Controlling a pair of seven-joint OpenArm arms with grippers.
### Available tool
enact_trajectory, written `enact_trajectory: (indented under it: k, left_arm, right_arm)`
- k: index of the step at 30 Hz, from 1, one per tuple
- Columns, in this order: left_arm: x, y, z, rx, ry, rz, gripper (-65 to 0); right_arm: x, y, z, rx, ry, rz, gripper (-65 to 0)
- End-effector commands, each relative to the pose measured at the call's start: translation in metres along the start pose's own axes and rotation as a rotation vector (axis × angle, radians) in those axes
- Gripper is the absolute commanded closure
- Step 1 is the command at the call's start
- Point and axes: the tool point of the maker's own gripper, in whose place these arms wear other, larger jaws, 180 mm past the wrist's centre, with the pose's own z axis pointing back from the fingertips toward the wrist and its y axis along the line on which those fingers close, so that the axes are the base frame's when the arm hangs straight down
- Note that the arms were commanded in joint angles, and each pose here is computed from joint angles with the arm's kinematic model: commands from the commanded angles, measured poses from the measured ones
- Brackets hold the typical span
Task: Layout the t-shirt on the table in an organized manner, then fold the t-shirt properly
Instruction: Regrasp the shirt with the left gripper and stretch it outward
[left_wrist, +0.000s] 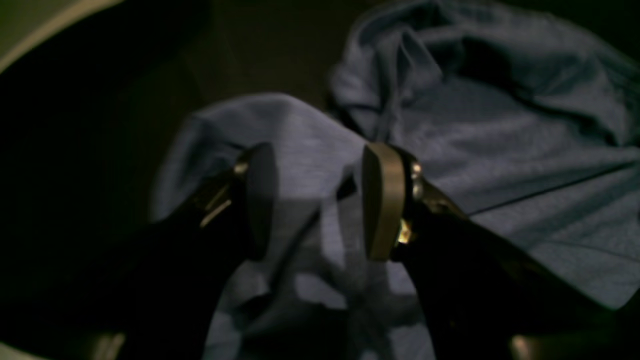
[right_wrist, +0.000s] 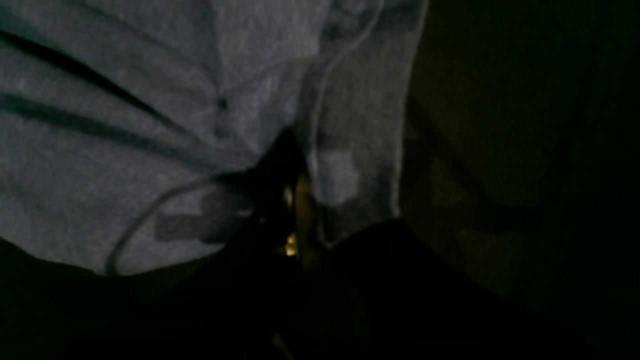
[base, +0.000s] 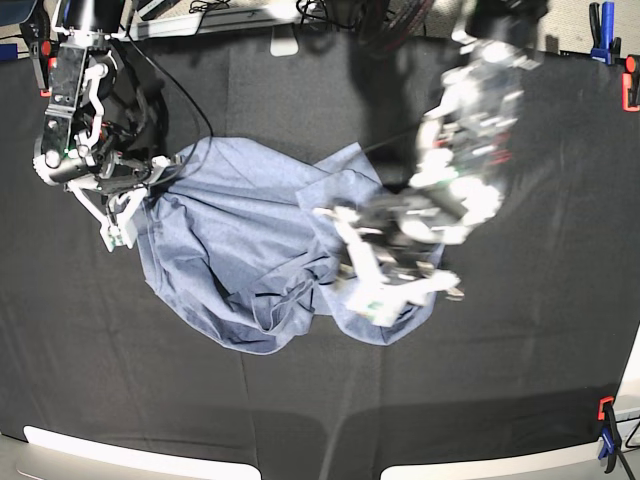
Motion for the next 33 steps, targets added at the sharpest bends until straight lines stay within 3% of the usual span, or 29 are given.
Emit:
enact_trajectory:
  k: [1, 8, 14, 15, 18, 19, 25, 33]
  left_arm:
    - [0.014, 0.005, -0.005, 0.013, -0.038, 0.004, -26.0]
    - [0.011, 0.022, -0.040, 0.067, 0.048, 0.053, -26.0]
    - [-0.023, 0.029, -0.051, 0.084, 0.182, 0.033, -25.0]
    - [-0.030, 0.028, -0.051, 0.081, 0.207, 0.035, -21.5]
    - [-0.039, 0.032, -0.051, 0.089, 0.237, 0.027, 0.0]
    - [-0.039, 0.037, -0.049, 0.102, 0.235, 0.014, 0.0]
    - [-0.024, 0.124, -0.011, 0.339, 0.165, -0.062, 0.0]
    - [-0.042, 0.211, 0.028, 0.482, 0.159, -0.086, 0.0]
  right_arm:
    - [0.012, -0.008, 0.005, -0.021, -0.034, 0.008, 0.0]
    - [0.012, -0.008, 0.005, -0.021, -0.034, 0.008, 0.0]
    - [0.012, -0.008, 0.006, -0.021, -0.035, 0.008, 0.0]
    - [0.013, -0.008, 0.006, -0.021, -0.037, 0.008, 0.0]
    - [0.013, -0.008, 0.006, -0.021, -0.040, 0.008, 0.0]
    - [0.013, -0.008, 0.006, -0.021, -0.042, 0.008, 0.0]
    - [0.014, -0.008, 0.006, -0.021, -0.043, 0.008, 0.0]
    - [0.013, -0.008, 0.006, -0.021, -0.041, 0.008, 0.0]
